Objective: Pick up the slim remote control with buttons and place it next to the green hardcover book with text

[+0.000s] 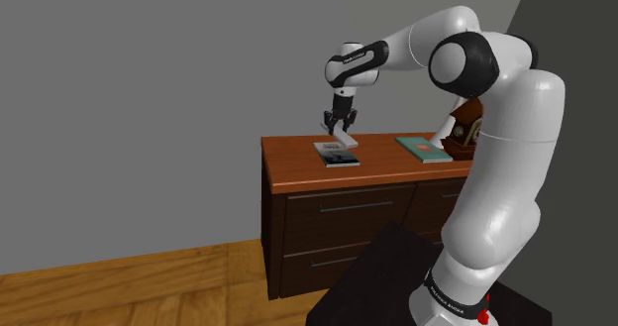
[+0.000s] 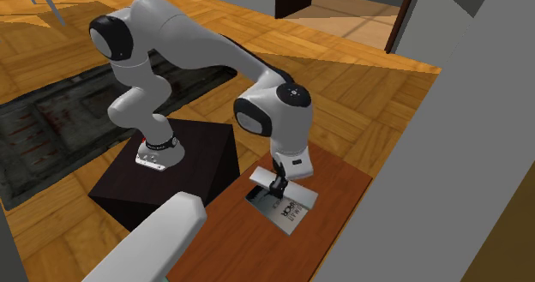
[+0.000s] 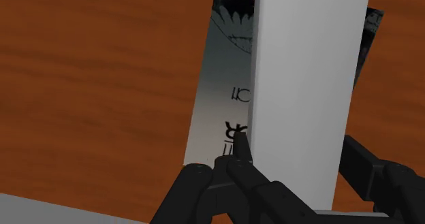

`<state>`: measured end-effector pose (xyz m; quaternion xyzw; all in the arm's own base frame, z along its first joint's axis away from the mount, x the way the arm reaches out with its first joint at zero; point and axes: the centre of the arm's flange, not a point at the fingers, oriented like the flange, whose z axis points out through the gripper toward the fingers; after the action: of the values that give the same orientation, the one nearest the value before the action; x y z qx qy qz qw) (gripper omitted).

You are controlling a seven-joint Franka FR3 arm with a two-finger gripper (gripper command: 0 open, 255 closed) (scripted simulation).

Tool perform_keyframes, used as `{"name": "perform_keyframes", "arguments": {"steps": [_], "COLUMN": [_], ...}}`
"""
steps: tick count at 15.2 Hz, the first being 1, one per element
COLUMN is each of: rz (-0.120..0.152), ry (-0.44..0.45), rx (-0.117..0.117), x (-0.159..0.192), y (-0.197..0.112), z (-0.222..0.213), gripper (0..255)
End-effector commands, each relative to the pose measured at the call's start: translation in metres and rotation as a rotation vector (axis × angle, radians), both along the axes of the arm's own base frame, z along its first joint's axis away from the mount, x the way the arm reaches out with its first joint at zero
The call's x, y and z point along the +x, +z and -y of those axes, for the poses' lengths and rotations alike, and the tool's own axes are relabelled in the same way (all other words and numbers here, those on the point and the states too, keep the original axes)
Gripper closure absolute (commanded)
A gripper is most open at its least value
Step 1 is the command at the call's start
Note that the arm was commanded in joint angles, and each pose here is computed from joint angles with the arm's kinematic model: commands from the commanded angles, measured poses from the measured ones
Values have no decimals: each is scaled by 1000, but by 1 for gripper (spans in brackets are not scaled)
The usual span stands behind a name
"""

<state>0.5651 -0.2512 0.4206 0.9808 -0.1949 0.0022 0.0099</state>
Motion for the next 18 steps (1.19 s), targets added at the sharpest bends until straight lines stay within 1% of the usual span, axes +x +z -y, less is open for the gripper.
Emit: {"name": "perform_keyframes", "arguments": {"steps": [1,16,18], "rz": [1,1,1], "ry": [2,2,2], "rx": [0,0,0], "x": [-9,-58,-58], "y": [0,1,-9], "z": [23,215,215], "gripper": [255,255,255]}}
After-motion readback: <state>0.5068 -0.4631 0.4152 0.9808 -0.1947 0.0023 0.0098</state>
